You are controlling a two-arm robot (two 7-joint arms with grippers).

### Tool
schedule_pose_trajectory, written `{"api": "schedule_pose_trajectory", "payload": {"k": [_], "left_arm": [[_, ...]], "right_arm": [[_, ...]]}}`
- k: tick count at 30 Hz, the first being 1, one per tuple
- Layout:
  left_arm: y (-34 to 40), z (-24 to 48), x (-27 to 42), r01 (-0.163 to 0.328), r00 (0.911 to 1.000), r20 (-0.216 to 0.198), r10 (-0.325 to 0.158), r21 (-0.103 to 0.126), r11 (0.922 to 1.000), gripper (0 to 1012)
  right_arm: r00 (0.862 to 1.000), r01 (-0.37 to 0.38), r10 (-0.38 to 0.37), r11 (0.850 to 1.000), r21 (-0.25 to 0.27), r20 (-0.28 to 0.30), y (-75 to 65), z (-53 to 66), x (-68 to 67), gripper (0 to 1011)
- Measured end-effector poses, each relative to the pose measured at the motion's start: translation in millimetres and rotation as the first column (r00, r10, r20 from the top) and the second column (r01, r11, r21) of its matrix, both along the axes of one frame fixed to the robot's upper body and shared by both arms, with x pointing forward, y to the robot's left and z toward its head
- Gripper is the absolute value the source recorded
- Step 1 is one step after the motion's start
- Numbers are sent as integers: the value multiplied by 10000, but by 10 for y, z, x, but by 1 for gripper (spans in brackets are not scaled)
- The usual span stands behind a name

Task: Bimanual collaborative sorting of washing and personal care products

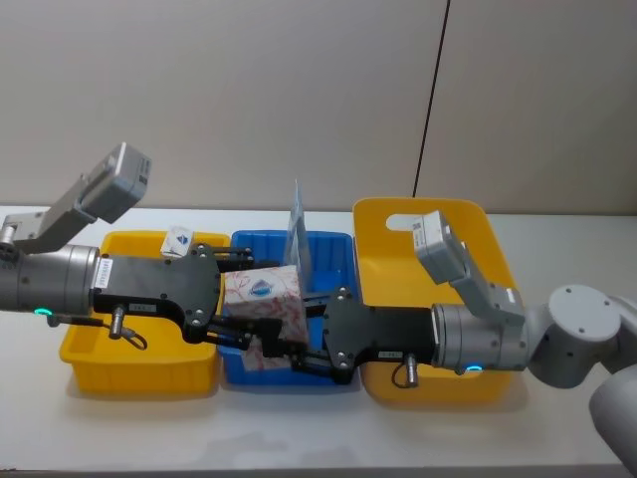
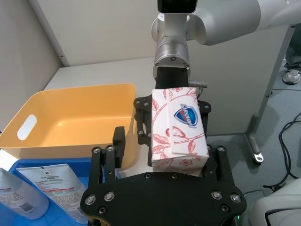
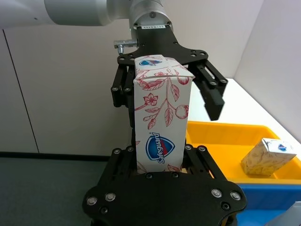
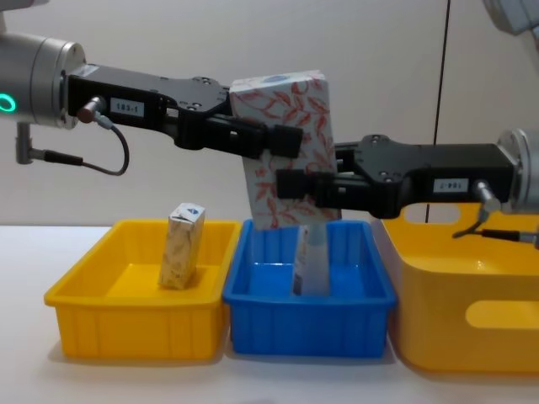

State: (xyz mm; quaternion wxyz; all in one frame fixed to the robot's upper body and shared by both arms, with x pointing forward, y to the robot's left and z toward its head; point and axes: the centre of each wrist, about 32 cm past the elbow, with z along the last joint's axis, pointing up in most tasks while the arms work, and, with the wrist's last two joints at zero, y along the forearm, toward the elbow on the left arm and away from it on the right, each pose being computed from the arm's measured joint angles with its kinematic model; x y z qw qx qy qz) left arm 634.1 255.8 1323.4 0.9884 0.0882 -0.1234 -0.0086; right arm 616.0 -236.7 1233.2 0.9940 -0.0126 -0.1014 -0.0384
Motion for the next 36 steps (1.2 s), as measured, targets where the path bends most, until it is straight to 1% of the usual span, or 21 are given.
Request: {"api": "schedule_pose_trajectory", "payload": {"k": [2, 3, 7, 9, 15, 25, 26, 28, 31, 35, 36], "left_arm": [[1, 0, 0, -1, 10000, 0, 1, 0, 10000, 853], [1, 0, 0, -2, 10000, 0, 2, -1, 10000, 853], [2, 1, 0, -4, 10000, 1, 4, -3, 10000, 981], [2, 1, 0, -5, 10000, 2, 5, -3, 10000, 1001], [2, 1, 0, -6, 10000, 2, 6, -4, 10000, 1001], [2, 1, 0, -5, 10000, 2, 5, -4, 10000, 1001], [2, 1, 0, -5, 10000, 2, 5, -4, 10000, 1001], [2, 1, 0, -6, 10000, 2, 6, -4, 10000, 1001], [2, 1, 0, -6, 10000, 2, 6, -4, 10000, 1001], [2, 1, 0, -5, 10000, 2, 5, -4, 10000, 1001], [2, 1, 0, -5, 10000, 2, 5, -4, 10000, 1001]], "right_arm": [[10000, -9, 9, 10000, -6, 11, -9, 1, -7, 367], [10000, -17, 17, 10000, -13, 31, -19, 3, -14, 367], [10000, -13, 13, 10000, -30, 98, -58, 6, -31, 367], [9999, 20, -19, 10000, -43, 140, -91, 7, -40, 367], [9995, 236, -234, 9997, -81, 208, -172, -2, -56, 367], [9933, 1133, -1130, 9935, -128, 228, -366, -36, -84, 367], [9912, 1310, -1307, 9913, -125, 225, -406, -39, -87, 366], [9888, 1478, -1475, 9890, -114, 218, -441, -43, -91, 367], [9821, 1878, -1876, 9822, -69, 190, -546, -50, -106, 367], [9754, 2199, -2199, 9755, -23, 167, -623, -55, -120, 367], [9711, 2380, -2380, 9713, 2, 161, -668, -57, -130, 366]]}}
